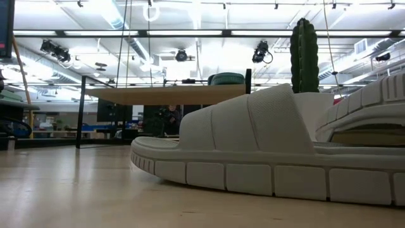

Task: Pick and place slides into the shelf
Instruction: Put the green slide on the shelf

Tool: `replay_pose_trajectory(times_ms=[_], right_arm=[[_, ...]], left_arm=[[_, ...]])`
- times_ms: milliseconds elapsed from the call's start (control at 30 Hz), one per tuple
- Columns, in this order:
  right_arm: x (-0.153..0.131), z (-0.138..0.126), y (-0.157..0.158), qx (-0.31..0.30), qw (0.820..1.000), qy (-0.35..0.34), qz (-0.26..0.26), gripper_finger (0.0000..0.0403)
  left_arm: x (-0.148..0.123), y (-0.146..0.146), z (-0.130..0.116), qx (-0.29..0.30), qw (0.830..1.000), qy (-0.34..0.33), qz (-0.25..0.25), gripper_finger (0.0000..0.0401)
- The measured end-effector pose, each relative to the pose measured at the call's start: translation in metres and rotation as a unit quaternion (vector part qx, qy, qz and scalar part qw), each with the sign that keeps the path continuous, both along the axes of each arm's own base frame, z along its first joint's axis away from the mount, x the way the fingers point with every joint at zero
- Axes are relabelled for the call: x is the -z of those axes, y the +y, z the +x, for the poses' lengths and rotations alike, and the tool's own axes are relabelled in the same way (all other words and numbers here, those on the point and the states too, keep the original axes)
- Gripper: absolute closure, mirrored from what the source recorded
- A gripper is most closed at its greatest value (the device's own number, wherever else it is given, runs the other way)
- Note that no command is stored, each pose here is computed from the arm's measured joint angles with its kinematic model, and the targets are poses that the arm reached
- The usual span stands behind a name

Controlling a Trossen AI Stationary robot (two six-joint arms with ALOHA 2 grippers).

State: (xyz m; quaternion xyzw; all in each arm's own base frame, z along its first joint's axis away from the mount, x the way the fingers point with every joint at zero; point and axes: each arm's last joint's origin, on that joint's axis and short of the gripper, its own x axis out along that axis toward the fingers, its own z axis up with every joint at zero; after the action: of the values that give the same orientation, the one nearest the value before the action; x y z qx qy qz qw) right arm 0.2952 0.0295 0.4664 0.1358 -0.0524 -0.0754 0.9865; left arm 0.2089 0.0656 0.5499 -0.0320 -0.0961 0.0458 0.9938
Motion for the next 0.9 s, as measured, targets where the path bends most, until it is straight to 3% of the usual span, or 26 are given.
replay_pose_trajectory(times_ms=[167, 333, 567, 800, 900], right_arm=[[-0.001, -0.001, 0.0, 0.006, 1.0, 0.003, -0.028, 0.0119], [-0.006, -0.007, -0.003, 0.047, 0.998, -0.005, -0.03, 0.0064], [-0.024, -0.019, -0.011, 0.111, 0.991, -0.078, -0.018, 0.0054], [-0.028, -0.017, -0.025, 0.108, 0.988, -0.104, -0.02, 0.0064], [-0.025, -0.009, -0.027, 0.085, 0.99, -0.098, -0.054, 0.0067]], left_arm=[[0.004, 0.0, 0.001, -0.001, 1.0, 0.017, -0.003, 0.0396], [0.006, 0.002, 0.001, -0.022, 0.999, 0.029, -0.003, 0.0398], [0.012, 0.004, 0.001, -0.058, 0.996, 0.062, 0.005, 0.0399], [0.013, 0.004, 0.001, -0.067, 0.995, 0.068, 0.011, 0.04], [0.013, 0.004, 0.001, -0.067, 0.995, 0.069, 0.011, 0.04]])
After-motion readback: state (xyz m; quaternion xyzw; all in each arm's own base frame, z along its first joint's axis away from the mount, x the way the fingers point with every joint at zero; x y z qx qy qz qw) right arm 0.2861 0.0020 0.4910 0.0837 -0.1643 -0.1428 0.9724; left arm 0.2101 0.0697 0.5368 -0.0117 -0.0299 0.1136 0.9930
